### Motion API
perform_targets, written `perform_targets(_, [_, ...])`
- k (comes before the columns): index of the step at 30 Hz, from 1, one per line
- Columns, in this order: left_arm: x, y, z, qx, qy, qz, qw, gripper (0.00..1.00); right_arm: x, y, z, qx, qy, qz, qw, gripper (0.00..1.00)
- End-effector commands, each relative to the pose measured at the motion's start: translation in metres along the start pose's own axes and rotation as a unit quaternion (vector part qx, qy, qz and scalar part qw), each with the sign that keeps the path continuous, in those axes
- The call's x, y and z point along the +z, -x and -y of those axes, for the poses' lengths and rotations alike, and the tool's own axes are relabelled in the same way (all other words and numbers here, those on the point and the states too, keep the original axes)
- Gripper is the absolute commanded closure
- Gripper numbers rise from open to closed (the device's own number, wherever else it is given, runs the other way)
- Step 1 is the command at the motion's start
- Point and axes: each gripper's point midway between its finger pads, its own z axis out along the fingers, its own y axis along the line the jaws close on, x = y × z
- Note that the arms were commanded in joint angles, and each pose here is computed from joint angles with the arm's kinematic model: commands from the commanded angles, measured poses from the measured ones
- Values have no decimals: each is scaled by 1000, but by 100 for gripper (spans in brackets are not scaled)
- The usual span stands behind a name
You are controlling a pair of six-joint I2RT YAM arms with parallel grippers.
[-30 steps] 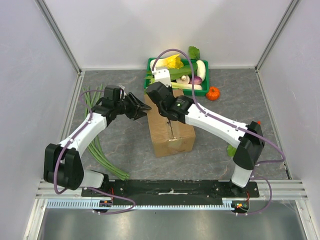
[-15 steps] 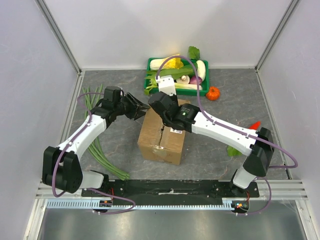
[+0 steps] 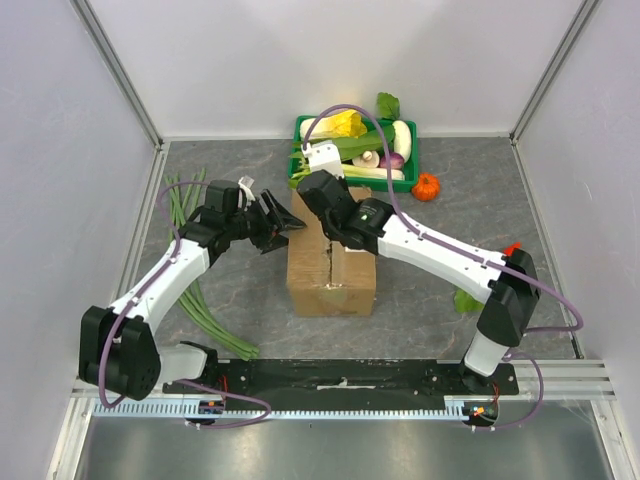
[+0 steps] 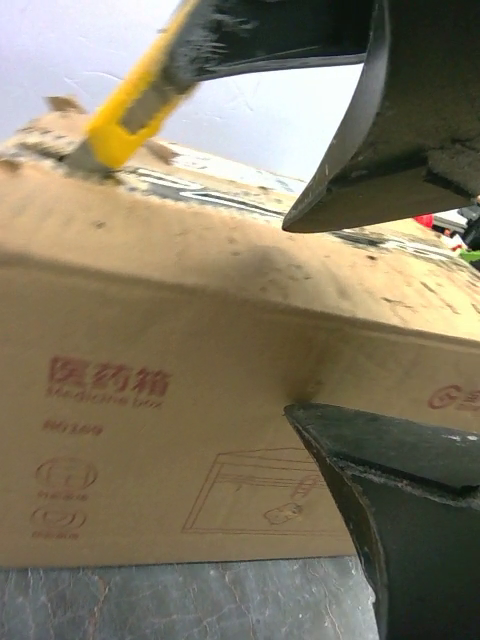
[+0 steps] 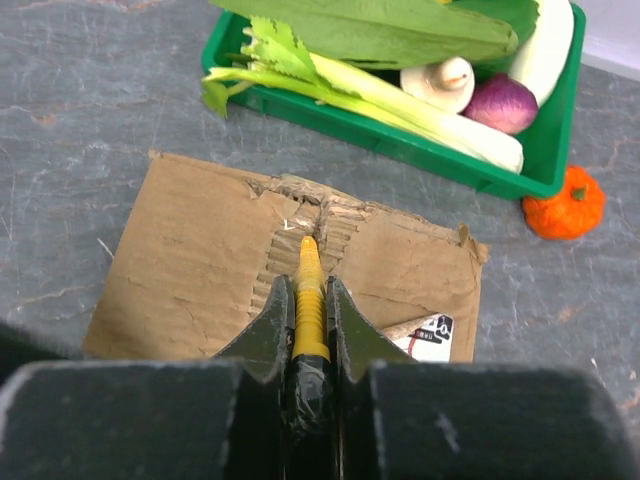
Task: Unpack the express box
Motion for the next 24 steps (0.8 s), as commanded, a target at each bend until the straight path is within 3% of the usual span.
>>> perform_targets(1, [-9, -11, 11, 52, -30, -21, 998, 25, 25, 28, -18, 7, 47, 36, 998, 100])
perform_targets(6, [1, -10, 4, 32, -17, -32, 999, 27, 45, 39, -22, -17, 47, 44, 998, 100])
perform_targets(16, [17, 6, 5, -67, 11, -16, 998, 52, 23, 27, -18, -5, 33, 26, 999, 100])
perform_targets(24, [17, 16, -3, -105, 36, 23, 994, 62, 5, 11, -6, -4, 13, 18, 1000, 100])
